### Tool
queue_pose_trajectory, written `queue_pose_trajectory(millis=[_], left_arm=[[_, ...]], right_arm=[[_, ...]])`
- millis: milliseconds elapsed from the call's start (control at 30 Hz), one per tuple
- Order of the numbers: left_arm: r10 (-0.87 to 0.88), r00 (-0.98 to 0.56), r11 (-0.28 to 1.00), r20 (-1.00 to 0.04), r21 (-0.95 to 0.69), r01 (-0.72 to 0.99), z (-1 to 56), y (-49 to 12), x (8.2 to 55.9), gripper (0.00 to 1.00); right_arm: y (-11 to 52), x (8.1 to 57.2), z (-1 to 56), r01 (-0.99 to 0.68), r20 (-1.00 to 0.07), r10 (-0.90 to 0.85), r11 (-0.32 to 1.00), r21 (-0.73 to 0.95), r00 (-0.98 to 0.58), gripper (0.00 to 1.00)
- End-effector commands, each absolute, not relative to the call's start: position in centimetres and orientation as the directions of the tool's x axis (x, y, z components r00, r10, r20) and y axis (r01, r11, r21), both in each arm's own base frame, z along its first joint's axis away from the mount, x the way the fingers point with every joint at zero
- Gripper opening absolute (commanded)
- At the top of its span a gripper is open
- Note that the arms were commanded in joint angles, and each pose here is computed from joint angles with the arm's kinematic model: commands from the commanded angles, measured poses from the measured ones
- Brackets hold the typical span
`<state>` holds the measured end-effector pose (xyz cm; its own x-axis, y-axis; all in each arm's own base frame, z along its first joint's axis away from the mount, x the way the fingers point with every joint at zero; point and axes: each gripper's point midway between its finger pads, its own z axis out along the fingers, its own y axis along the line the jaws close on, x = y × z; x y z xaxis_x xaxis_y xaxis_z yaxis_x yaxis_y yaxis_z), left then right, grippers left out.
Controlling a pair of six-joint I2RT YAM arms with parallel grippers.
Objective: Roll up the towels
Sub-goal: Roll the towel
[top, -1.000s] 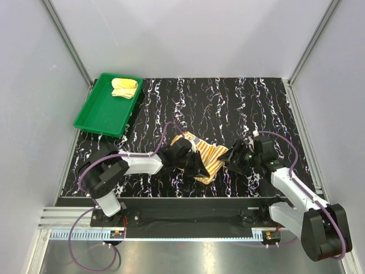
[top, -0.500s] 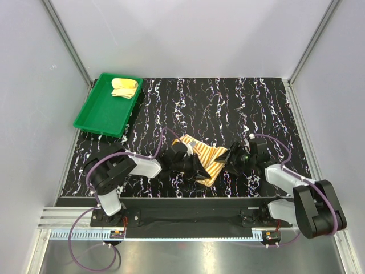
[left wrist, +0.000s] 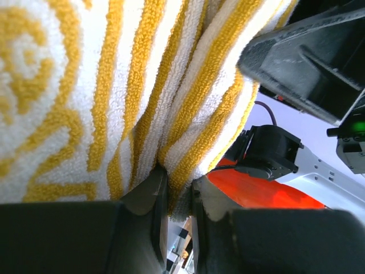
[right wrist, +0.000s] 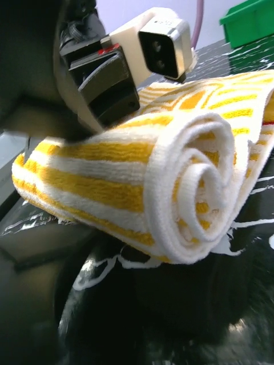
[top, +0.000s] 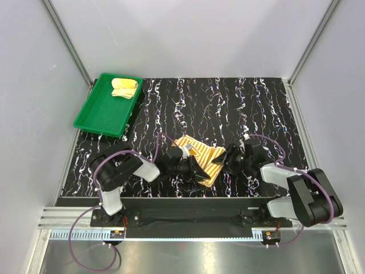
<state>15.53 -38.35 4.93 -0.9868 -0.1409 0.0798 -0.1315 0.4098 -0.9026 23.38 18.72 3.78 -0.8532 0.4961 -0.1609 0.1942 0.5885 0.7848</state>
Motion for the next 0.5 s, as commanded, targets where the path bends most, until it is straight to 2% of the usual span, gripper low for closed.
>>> queue_pose_trajectory(millis=[0, 100, 267, 300, 433, 467], left_arm=[[-0.131, -0.988, 0.354, 0.086, -0.926, -0.128, 5.9, -38.6, 15.5, 0.0], [-0.138, -0.986, 0.359, 0.097, -0.923, -0.141, 5.5, -38.4, 15.4, 0.0], [-0.143, -0.984, 0.359, 0.104, -0.921, -0.15, 5.3, -38.2, 15.3, 0.01], [-0.142, -0.984, 0.357, 0.104, -0.922, -0.149, 5.4, -38.2, 15.3, 0.1], [-0.133, -0.99, 0.424, 0.046, -0.901, -0.098, 5.4, -37.7, 15.5, 0.35], [-0.132, -0.991, 0.448, 0.032, -0.89, -0.088, 5.2, -37.5, 15.4, 0.37]], right_arm=[[19.8, 23.7, 4.1, 0.153, -0.186, 0.48, 0.583, 0.798, -0.858, 0.56], [19.9, 23.8, 4.1, 0.15, -0.188, 0.476, 0.586, 0.796, -0.859, 0.42], [19.6, 23.7, 4.0, 0.159, -0.195, 0.462, 0.622, 0.767, -0.865, 0.36], [19.5, 23.7, 4.0, 0.161, -0.197, 0.46, 0.629, 0.76, -0.866, 0.36], [19.0, 23.7, 4.2, 0.167, -0.207, 0.429, 0.685, 0.709, -0.88, 0.36], [18.9, 23.9, 4.4, 0.159, -0.216, 0.423, 0.691, 0.705, -0.88, 0.36]])
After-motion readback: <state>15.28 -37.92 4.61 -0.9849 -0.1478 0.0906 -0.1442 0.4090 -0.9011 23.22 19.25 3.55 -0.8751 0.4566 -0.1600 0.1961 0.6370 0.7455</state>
